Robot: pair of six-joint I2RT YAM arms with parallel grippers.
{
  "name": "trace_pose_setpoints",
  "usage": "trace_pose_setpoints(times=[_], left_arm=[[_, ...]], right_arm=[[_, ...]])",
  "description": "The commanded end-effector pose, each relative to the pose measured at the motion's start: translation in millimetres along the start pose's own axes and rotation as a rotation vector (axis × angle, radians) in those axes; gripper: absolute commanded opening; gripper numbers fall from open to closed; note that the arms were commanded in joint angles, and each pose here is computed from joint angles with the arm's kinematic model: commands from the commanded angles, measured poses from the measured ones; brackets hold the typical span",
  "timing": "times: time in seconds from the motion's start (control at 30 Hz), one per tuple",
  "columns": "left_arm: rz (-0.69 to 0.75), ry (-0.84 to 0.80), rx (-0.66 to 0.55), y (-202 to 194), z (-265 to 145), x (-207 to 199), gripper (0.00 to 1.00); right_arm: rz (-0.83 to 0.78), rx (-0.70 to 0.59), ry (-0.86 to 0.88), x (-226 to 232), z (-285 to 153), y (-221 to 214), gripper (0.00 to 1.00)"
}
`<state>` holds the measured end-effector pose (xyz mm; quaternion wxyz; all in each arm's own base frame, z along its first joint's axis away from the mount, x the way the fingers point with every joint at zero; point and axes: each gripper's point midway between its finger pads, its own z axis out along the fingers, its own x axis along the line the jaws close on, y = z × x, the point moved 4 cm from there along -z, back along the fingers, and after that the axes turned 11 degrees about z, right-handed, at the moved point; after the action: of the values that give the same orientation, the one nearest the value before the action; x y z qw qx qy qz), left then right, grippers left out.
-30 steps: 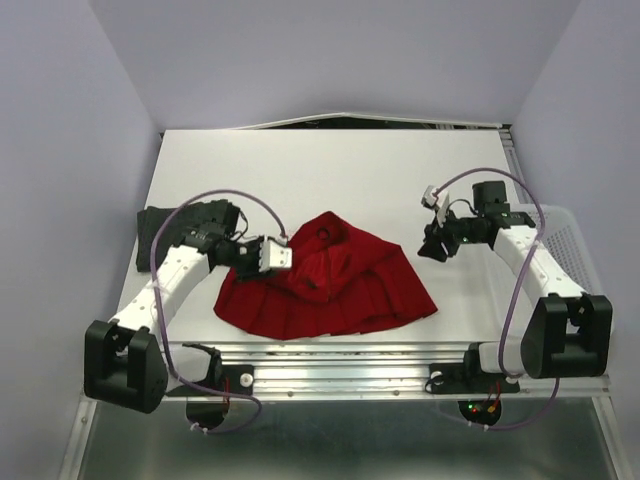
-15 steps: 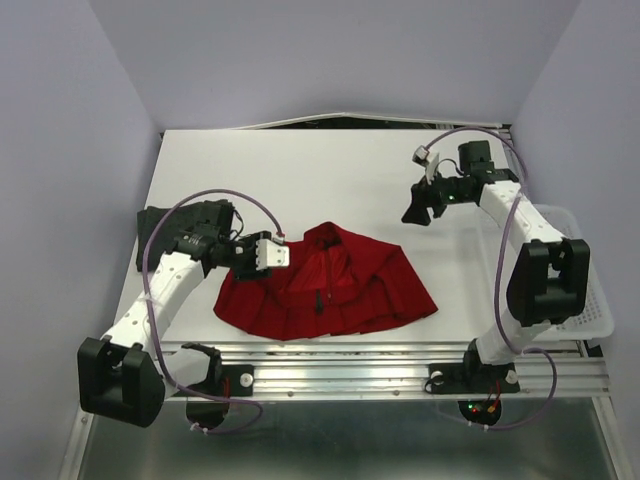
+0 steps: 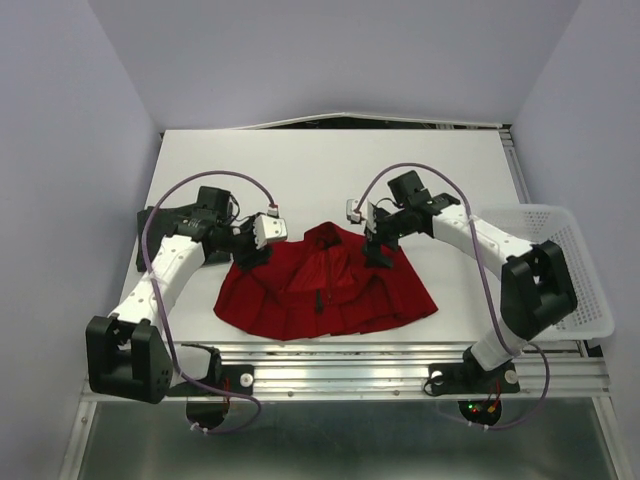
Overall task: Fold and stack the skirts
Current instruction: Flatten the skirt out
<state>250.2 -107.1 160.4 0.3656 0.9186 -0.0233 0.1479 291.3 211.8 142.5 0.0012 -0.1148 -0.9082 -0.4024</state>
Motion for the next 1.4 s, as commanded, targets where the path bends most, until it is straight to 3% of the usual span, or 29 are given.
trace_pose_setpoints(times=[0.0, 0.17, 0.23, 0.33, 0.37, 0.5, 0.63, 1.0, 1.27, 1.33, 1.37], left_arm=[[-0.016, 0.028, -0.057, 14.0, -11.1, 11.8, 0.60], [-0.025, 0.039, -0.060, 10.5, -12.0, 14.9, 0.60], [-0.034, 0.035, -0.065, 9.4, -11.3, 14.6, 0.60], [-0.051, 0.039, -0.063, 5.0, -10.6, 14.9, 0.60], [-0.057, 0.041, -0.061, 3.5, -10.3, 14.9, 0.60], [-0.078, 0.051, -0.049, -4.5, -10.2, 17.6, 0.59], [-0.038, 0.019, -0.011, -14.1, -10.9, 11.9, 0.58], [0.389, -0.164, 0.065, -31.3, -3.0, -16.1, 0.64], [0.427, -0.260, -0.011, -2.7, 38.0, -36.3, 0.69], [0.439, -0.276, -0.028, 4.0, 44.9, -42.8, 0.90], [0.427, -0.284, -0.028, 2.8, 46.4, -48.9, 0.90]], right_arm=[[-0.138, 0.025, 0.012, -3.5, 13.0, 13.5, 1.00], [-0.178, 0.070, 0.061, 6.5, 32.7, 5.0, 1.00], [-0.184, 0.074, 0.064, 3.2, 36.6, 4.4, 0.95], [-0.192, 0.078, 0.058, -2.0, 38.5, 7.6, 0.62], [-0.194, 0.078, 0.054, -3.0, 39.0, 7.7, 0.43], [-0.206, 0.059, 0.027, -5.7, 33.2, 17.6, 0.03], [-0.210, 0.027, -0.004, -5.5, 19.7, 28.0, 0.01], [-0.064, -0.113, -0.084, -20.7, -37.4, 53.6, 0.01], [-0.014, -0.121, -0.076, -19.2, -39.7, 52.9, 0.01], [-0.012, -0.125, -0.079, -19.5, -41.1, 55.2, 0.01], [-0.010, -0.125, -0.081, -19.8, -41.1, 55.3, 0.01]])
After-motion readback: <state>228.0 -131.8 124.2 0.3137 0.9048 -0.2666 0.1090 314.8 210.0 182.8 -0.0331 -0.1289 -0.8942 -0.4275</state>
